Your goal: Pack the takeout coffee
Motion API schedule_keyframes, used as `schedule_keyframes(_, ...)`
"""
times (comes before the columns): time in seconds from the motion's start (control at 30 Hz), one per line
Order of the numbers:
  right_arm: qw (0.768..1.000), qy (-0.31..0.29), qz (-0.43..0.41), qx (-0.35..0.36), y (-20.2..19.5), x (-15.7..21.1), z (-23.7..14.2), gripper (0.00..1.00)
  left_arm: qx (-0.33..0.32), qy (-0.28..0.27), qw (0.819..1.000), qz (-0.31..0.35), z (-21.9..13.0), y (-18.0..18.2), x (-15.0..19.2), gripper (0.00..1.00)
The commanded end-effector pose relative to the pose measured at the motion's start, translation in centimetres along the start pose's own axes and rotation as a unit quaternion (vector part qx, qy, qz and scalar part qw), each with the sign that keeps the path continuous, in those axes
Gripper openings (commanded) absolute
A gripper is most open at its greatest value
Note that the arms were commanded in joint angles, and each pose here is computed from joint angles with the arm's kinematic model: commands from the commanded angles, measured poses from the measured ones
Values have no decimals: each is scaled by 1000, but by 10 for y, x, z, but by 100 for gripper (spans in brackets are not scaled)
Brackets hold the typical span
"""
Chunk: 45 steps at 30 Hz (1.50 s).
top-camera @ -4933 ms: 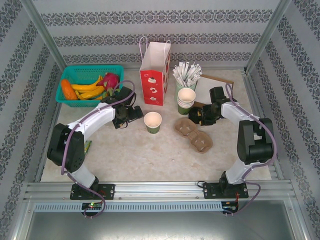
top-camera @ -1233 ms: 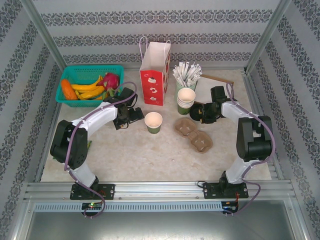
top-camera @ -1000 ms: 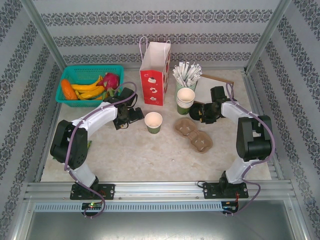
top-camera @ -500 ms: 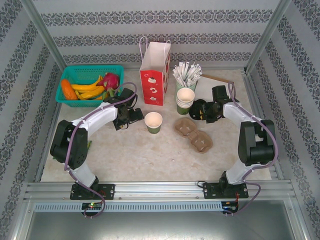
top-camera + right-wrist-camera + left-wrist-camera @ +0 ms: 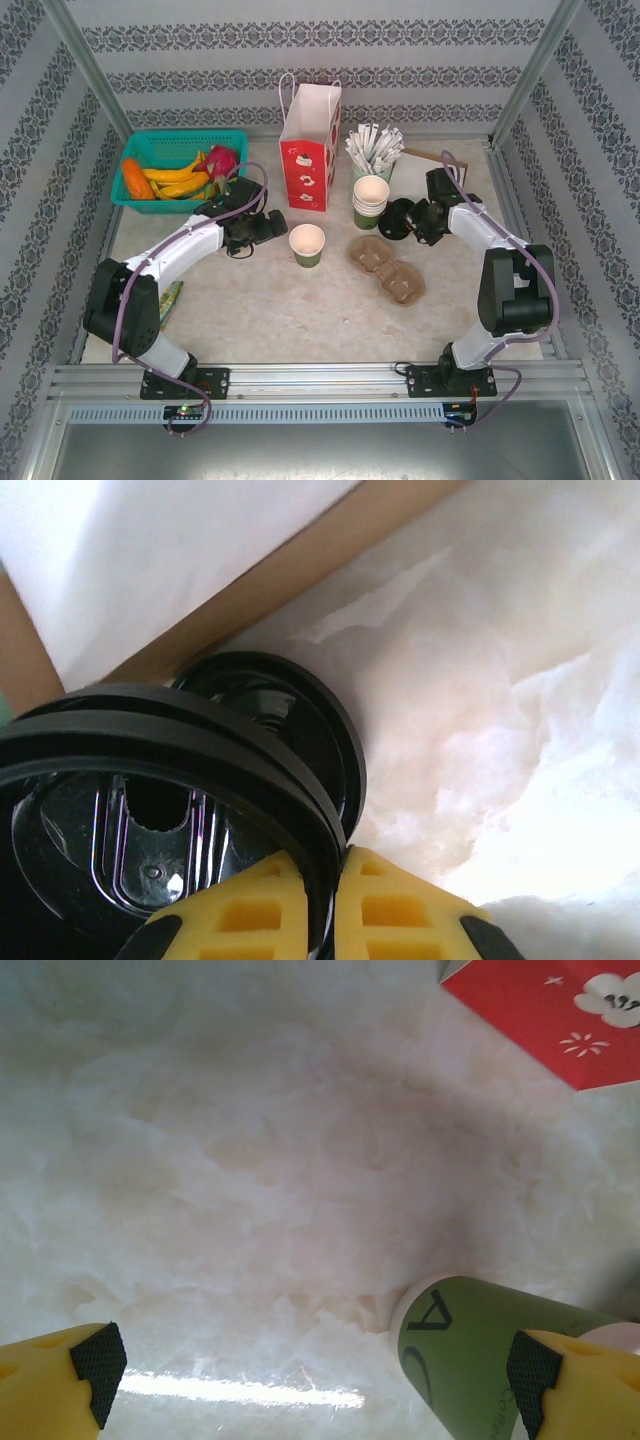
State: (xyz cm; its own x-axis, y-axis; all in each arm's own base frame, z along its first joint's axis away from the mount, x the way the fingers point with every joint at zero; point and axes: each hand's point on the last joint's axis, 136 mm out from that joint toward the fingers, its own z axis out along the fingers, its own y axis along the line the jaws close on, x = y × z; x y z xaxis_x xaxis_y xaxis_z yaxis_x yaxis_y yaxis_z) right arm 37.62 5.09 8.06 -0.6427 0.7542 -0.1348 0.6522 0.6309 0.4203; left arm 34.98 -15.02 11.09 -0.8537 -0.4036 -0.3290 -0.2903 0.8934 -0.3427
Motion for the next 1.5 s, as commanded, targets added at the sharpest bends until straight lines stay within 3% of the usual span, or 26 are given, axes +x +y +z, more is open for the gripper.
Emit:
schedule_keyframes(0.0,986,21,-168,-11,14,6,-4,11,23,-5,1000,12,2,-8,3,100)
schedule_keyframes(0.23,946,46,-318,48,11,3,8,13,26,-6,999,17,1,-11,2,100)
schedule_keyframes(0.5,939,26,-335,78,9,-12,8,19,37,-7,999,26,-1,-18,3,100)
schedule_keyframes(0.67,948,-33,-307,73,17,-24,-16,37,35,-6,999,26,0,-19,2,100)
schedule_keyframes(0.77,947,-44,-317,19,33,-13,-27,42,33,-4,999,26,2,-19,2,100)
schedule_keyframes(1.0,903,36,-420,-86,52,36,-14,43,38,-3,999,27,4,-23,1,100)
schedule_keyframes(1.2,874,61,-476,-82,54,45,-2,52,40,-2,999,22,4,-23,2,100)
schedule_keyframes(1.47,862,57,-500,-55,49,35,14,52,37,-2,999,19,5,-22,2,100)
